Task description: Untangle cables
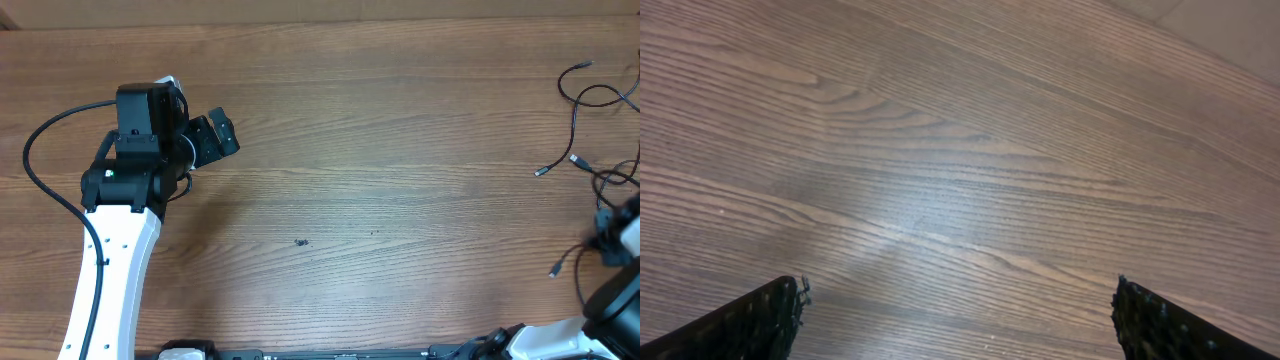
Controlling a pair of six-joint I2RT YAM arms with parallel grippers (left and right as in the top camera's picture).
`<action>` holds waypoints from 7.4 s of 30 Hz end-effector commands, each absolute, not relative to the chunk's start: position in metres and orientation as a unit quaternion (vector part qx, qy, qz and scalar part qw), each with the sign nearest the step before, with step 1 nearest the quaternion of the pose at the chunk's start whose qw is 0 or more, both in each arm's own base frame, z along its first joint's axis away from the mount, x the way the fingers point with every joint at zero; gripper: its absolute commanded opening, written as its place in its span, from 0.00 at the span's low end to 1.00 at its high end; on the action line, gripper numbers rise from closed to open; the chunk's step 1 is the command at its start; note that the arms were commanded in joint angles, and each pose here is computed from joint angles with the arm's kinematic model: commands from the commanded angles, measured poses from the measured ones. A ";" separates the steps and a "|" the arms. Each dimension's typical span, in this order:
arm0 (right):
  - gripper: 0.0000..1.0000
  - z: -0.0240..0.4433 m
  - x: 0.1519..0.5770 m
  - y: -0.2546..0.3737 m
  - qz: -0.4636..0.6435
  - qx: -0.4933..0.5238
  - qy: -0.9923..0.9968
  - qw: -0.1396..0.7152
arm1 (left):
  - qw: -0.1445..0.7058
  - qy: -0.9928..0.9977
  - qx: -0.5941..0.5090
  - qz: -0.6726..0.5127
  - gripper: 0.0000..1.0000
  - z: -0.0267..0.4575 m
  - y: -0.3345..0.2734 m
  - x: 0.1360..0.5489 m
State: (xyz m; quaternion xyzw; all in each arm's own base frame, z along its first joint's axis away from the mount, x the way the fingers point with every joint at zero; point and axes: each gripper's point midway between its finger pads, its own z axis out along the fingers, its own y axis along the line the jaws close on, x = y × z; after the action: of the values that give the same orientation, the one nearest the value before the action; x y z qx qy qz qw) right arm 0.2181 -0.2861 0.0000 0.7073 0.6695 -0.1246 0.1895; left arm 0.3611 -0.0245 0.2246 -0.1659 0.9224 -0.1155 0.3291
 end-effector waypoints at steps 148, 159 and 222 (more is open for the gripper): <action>1.00 0.184 0.325 0.099 0.036 -0.049 0.924 0.376 | 0.337 0.921 -0.155 -0.119 1.00 0.232 -0.026 0.365; 1.00 0.184 0.325 0.099 0.036 -0.049 0.924 0.377 | 0.337 0.921 -0.155 -0.119 1.00 0.232 -0.026 0.364; 1.00 0.184 0.325 0.099 0.036 -0.049 0.924 0.377 | 0.364 0.911 -0.150 -0.124 1.00 0.252 -0.027 0.357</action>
State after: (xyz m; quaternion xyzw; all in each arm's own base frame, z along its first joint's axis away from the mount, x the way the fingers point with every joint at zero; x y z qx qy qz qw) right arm 0.3214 0.0981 0.1698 -0.0486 0.9317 0.0364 0.3582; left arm 0.3604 -0.0245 0.2266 -0.1654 0.9215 -0.1159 0.3317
